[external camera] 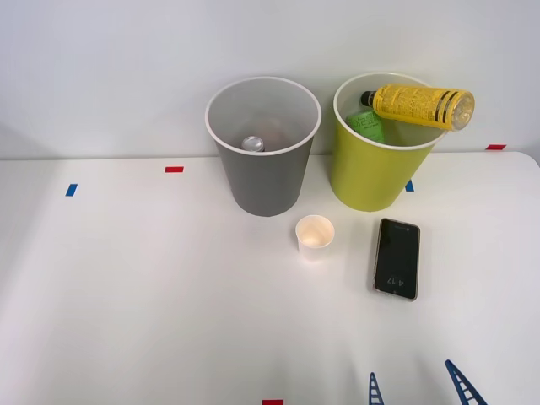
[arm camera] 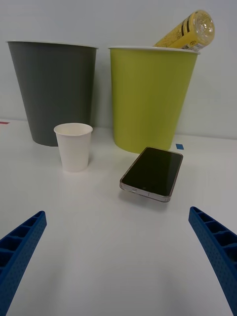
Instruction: Put cans in the gray bin, plastic bottles in the light green bin
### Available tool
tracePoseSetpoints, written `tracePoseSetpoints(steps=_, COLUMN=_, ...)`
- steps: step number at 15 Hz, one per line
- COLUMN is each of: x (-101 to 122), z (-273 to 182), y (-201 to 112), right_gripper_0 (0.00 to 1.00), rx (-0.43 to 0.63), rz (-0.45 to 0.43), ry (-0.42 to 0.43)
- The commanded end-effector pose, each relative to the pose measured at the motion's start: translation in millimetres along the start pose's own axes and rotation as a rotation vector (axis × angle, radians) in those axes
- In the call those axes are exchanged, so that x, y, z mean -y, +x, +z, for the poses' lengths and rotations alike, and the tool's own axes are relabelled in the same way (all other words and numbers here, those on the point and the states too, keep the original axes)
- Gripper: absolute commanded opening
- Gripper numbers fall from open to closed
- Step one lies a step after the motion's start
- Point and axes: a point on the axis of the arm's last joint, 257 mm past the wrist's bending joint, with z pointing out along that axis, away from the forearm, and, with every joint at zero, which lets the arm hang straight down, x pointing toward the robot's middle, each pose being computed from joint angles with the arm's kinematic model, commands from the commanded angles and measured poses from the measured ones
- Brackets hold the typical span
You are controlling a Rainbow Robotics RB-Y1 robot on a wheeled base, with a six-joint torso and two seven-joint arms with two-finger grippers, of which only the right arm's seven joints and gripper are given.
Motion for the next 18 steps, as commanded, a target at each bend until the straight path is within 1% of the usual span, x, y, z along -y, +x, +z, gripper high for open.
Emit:
tracePoseSetpoints(steps=1, x=0.0, z=0.0, y=0.0, right_gripper_0=1.0, rx=0.0, rz=0.0, ry=0.0)
tracePoseSetpoints(steps=18, x=0.0, z=0.0, y=0.0, right_gripper_0=1.0, rx=0.0, rz=0.0, ry=0.0)
